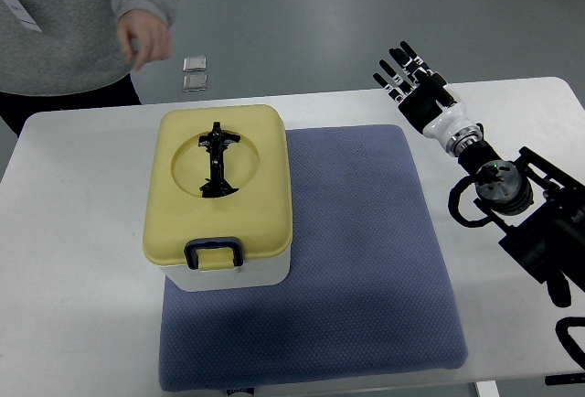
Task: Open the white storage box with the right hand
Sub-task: 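Raise the right hand and swing it over the table toward the box, then lower the right hand onto the black handle of the yellow lid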
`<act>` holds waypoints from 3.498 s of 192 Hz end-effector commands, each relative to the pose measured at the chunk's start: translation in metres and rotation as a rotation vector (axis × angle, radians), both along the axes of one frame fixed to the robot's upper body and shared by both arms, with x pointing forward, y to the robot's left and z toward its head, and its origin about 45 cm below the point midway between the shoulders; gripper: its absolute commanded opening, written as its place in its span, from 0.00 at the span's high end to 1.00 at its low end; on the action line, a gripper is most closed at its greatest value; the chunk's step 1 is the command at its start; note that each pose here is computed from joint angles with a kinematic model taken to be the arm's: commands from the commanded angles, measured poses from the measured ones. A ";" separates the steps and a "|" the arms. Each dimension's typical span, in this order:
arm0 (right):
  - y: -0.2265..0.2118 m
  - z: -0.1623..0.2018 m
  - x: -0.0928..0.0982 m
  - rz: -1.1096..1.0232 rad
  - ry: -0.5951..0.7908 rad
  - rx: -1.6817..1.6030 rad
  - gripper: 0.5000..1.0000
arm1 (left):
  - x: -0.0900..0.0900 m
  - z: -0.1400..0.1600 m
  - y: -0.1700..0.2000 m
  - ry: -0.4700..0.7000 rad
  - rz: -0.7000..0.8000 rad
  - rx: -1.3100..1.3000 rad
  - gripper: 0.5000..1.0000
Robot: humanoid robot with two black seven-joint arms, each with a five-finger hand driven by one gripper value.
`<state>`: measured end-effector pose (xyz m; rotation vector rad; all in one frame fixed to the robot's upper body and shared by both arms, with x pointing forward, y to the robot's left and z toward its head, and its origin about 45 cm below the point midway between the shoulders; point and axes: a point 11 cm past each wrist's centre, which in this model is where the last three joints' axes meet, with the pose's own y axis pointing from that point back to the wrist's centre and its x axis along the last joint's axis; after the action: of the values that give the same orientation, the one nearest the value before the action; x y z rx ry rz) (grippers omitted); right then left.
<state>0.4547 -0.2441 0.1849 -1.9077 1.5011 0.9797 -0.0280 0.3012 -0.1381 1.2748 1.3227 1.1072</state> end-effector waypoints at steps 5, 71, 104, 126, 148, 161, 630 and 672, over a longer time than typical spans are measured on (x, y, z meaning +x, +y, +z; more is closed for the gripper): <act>0.000 0.001 0.000 0.000 -0.001 0.000 0.14 | 0.000 0.000 0.000 0.000 0.000 0.000 0.00; 0.000 0.010 0.006 0.008 -0.020 -0.011 0.14 | 0.000 0.000 0.003 -0.002 0.005 0.009 0.00; 0.006 0.025 0.011 0.060 -0.077 -0.101 0.14 | 0.000 0.000 0.004 -0.003 0.006 0.012 0.00; 0.012 0.031 0.012 0.107 -0.119 -0.162 0.14 | 0.000 0.000 0.002 -0.002 0.004 0.008 0.00; 0.010 0.045 0.015 0.181 -0.183 -0.258 0.14 | 0.004 0.000 0.001 -0.008 0.000 0.003 0.00; 0.008 0.058 0.017 0.243 -0.234 -0.355 0.14 | 0.010 0.000 0.001 -0.018 -0.003 0.002 0.00; 0.237 0.165 -0.049 1.061 -1.089 -1.785 0.15 | 0.019 0.000 0.004 -0.033 0.000 0.012 0.00; 0.236 0.161 -0.049 1.067 -1.083 -1.791 0.19 | 0.019 0.000 0.005 -0.033 0.000 0.014 0.00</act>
<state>0.4063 -0.0076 0.3477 -3.3288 0.2539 -1.7520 -0.0097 0.3059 -0.1379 1.2616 1.2937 1.1334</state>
